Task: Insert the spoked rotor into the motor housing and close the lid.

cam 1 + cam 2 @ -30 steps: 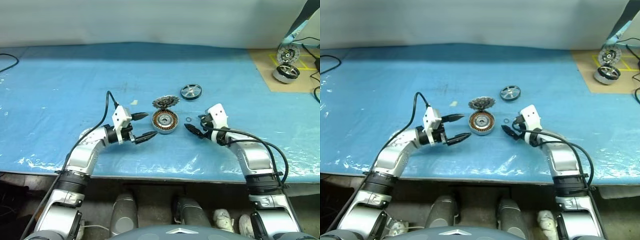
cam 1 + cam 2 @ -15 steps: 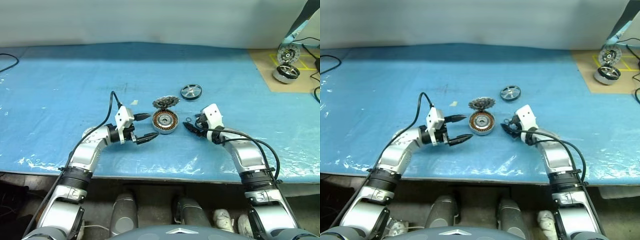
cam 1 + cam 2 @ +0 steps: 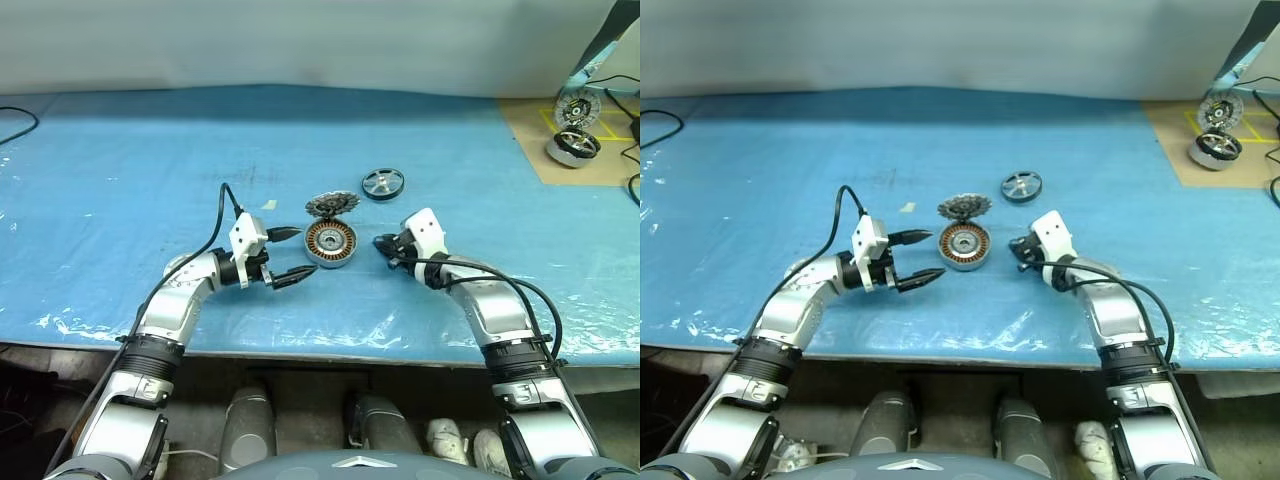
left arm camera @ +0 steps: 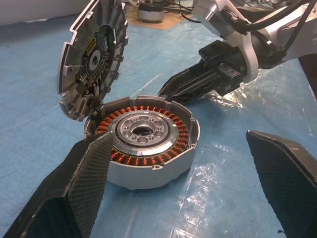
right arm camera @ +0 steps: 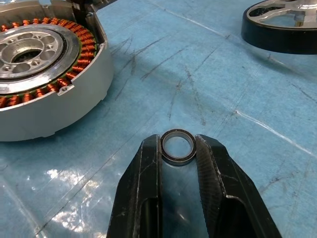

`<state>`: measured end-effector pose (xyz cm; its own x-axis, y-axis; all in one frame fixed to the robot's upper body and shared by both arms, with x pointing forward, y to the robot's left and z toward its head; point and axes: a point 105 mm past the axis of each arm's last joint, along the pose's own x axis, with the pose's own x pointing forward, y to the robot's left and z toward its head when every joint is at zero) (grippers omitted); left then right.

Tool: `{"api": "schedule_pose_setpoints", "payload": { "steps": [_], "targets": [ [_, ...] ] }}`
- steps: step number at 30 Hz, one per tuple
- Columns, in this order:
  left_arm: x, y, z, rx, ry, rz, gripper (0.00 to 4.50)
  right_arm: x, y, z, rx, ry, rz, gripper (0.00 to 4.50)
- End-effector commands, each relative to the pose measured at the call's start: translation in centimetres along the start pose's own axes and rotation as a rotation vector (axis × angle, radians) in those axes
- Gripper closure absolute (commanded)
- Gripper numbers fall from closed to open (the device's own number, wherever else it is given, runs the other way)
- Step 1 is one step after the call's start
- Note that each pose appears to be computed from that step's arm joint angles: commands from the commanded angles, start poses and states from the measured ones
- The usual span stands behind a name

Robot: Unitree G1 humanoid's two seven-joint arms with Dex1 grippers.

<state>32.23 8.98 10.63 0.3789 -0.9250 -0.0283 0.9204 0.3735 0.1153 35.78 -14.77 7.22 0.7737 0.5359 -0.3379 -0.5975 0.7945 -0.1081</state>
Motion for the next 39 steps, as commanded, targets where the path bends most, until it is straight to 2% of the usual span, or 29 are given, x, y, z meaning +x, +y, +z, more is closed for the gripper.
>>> {"api": "schedule_pose_setpoints", "payload": {
  "steps": [1,6,11,23,39],
  "targets": [
    [-0.2,0.2,1.0,0.044,-0.022,0.009,0.00,-0.7,1.1,3.4,-0.020,-0.099,0.082,3.92],
    [-0.2,0.4,1.0,0.048,-0.019,0.014,0.00,-1.7,3.5,6.1,-0.068,-0.143,0.243,3.92],
    [-0.4,0.5,1.0,0.051,-0.015,0.023,0.00,-1.2,5.6,6.3,-0.108,-0.110,0.355,3.92],
    [-0.9,0.8,0.9,0.048,-0.014,0.069,0.00,2.3,6.3,6.3,-0.155,-0.098,0.362,3.92],
    [-1.1,0.7,1.0,0.045,-0.008,0.085,0.00,3.7,6.5,5.5,-0.216,-0.059,0.359,3.92]
  ]
}}
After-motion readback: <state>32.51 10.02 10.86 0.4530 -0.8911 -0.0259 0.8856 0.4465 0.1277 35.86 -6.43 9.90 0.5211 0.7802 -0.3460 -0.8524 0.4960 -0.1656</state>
